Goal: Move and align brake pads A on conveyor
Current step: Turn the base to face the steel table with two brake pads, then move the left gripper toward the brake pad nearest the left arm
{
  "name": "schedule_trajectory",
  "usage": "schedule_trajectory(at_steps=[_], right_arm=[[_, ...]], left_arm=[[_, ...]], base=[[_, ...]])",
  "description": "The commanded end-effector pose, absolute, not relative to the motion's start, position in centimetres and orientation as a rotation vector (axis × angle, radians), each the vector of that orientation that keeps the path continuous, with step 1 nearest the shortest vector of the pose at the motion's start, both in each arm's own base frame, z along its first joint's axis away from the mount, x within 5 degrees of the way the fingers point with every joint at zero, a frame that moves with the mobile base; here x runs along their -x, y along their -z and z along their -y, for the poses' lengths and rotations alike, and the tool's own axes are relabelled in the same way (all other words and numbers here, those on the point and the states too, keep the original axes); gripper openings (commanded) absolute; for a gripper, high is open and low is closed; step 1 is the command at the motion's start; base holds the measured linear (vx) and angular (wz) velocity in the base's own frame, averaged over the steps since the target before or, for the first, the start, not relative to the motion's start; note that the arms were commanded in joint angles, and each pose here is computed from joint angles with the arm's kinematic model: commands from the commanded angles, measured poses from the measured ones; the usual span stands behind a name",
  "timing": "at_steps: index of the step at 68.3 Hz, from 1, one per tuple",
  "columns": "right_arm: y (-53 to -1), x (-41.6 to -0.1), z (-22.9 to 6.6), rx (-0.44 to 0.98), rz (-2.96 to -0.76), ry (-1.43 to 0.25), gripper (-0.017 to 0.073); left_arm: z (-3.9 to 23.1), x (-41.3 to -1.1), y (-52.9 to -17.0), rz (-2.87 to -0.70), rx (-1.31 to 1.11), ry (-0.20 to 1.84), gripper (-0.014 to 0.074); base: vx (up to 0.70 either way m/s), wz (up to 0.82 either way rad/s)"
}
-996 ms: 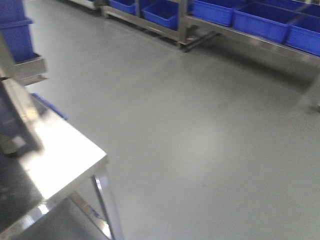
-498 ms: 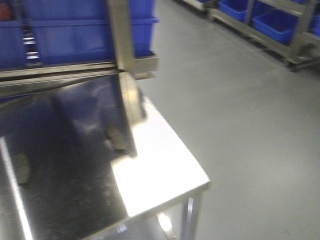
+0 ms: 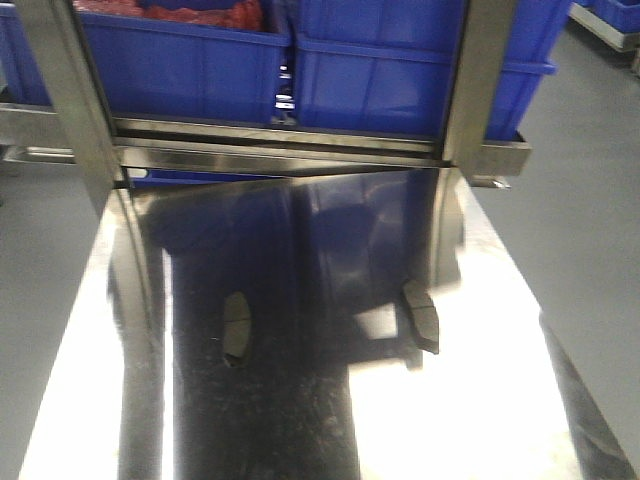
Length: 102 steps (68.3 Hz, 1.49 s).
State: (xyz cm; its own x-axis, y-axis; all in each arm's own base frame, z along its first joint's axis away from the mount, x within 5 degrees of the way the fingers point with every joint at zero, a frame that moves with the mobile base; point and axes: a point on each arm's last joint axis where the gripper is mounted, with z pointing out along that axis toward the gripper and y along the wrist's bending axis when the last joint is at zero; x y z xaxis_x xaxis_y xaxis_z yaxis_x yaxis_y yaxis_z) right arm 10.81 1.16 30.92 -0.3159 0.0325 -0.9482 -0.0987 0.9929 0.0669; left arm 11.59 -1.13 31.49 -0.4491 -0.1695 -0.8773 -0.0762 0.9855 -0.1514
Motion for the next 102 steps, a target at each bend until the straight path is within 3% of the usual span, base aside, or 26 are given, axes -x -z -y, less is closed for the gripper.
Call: schedule_trajectory(at_steps=[1, 102], right_arm=[[-32.38, -11.05, -1.01, 0.044, -1.796, -0.111, -0.0010], [-32.38, -11.05, -1.01, 0.044, -1.796, -0.111, -0.0010]], left_arm=[[1.35, -11.83, -32.78, -1.961, 0.143, 0.134, -0.0006], [1.35, -11.83, -32.78, -1.961, 0.143, 0.134, -0.0006]], base=[[0.10, 0.37], [0.02, 0.04]])
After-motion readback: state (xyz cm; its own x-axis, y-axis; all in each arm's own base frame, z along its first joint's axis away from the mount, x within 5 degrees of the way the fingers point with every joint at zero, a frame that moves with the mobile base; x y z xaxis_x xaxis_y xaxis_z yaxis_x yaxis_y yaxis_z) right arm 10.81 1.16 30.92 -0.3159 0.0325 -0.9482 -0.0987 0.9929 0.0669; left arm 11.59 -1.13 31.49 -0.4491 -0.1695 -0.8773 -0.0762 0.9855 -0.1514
